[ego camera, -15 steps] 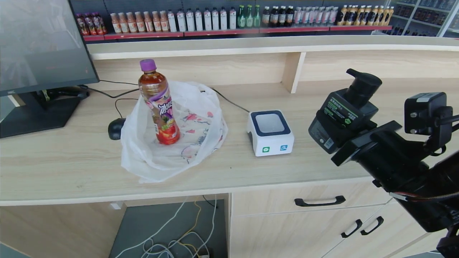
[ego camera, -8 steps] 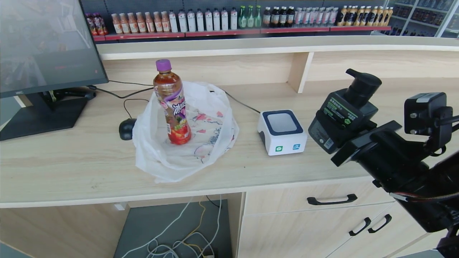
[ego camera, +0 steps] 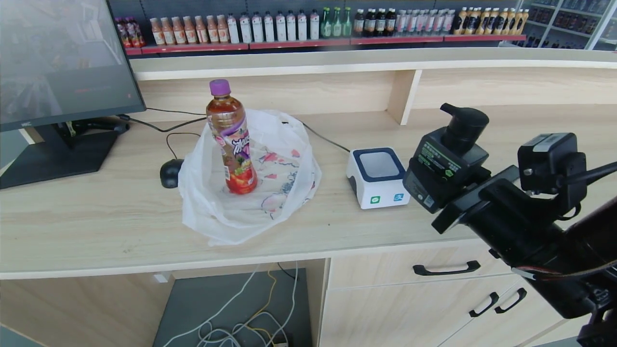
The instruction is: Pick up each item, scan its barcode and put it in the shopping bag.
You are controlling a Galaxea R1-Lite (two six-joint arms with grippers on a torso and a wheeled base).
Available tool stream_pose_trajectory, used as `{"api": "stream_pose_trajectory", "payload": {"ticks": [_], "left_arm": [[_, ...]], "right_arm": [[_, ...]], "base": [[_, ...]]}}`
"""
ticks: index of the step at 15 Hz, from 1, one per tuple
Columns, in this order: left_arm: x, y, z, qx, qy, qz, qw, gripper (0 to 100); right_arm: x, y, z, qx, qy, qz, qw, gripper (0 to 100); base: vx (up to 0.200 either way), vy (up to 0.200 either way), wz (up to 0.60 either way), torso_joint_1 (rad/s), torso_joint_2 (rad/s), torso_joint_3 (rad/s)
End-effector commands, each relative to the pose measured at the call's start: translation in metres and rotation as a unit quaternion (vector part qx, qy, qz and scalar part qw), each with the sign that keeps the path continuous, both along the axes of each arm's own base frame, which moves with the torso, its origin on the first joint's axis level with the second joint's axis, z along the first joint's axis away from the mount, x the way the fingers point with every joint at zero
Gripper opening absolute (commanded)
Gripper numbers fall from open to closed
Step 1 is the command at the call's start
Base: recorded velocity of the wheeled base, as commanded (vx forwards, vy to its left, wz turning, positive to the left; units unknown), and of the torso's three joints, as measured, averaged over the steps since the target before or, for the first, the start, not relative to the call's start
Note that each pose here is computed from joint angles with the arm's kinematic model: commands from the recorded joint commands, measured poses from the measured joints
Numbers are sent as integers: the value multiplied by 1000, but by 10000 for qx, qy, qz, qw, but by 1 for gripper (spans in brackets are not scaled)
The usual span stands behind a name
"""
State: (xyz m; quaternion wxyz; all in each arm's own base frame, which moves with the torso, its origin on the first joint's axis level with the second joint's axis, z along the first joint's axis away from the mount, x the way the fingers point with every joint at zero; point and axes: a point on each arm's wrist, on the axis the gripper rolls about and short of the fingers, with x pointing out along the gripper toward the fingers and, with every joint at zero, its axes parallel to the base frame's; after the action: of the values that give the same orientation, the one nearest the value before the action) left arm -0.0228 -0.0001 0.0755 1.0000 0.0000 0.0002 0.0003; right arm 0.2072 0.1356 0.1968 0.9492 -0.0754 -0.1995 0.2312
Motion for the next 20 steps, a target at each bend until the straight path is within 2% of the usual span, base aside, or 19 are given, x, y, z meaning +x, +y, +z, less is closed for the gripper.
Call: {"api": "stream_pose_trajectory", "payload": {"ticks": [1, 2, 4, 8, 14, 15, 17, 20], "left_arm": [[0, 0, 0, 0, -2, 4, 10000, 100], [0, 0, 0, 0, -2, 4, 10000, 100], [0, 0, 0, 0, -2, 4, 10000, 100], [0, 0, 0, 0, -2, 4, 10000, 100], [0, 0, 0, 0, -2, 4, 10000, 100], [0, 0, 0, 0, -2, 4, 10000, 100], [0, 0, 0, 0, -2, 4, 10000, 100], [0, 0, 0, 0, -2, 4, 10000, 100]], "right_arm": [[3, 8, -6, -379, -114, 93, 9992, 0], [8, 11, -8, -617, -227, 51, 9978, 0], [16, 25, -1, -1223, -845, -109, 9888, 0], [25, 35, 4, -2156, -1734, -274, 9606, 0], [37, 30, 6, -2967, -2549, -315, 9198, 0], [39, 29, 6, -3006, -2587, -312, 9175, 0], [62, 14, 13, -3339, -3179, -306, 8869, 0], [75, 16, 8, -3664, -3681, -40, 8545, 0]], "base": [[0, 0, 0, 0, 0, 0], [0, 0, 0, 0, 0, 0], [0, 0, 0, 0, 0, 0], [0, 0, 0, 0, 0, 0], [0, 0, 0, 0, 0, 0], [0, 0, 0, 0, 0, 0], [0, 0, 0, 0, 0, 0], [0, 0, 0, 0, 0, 0]]}}
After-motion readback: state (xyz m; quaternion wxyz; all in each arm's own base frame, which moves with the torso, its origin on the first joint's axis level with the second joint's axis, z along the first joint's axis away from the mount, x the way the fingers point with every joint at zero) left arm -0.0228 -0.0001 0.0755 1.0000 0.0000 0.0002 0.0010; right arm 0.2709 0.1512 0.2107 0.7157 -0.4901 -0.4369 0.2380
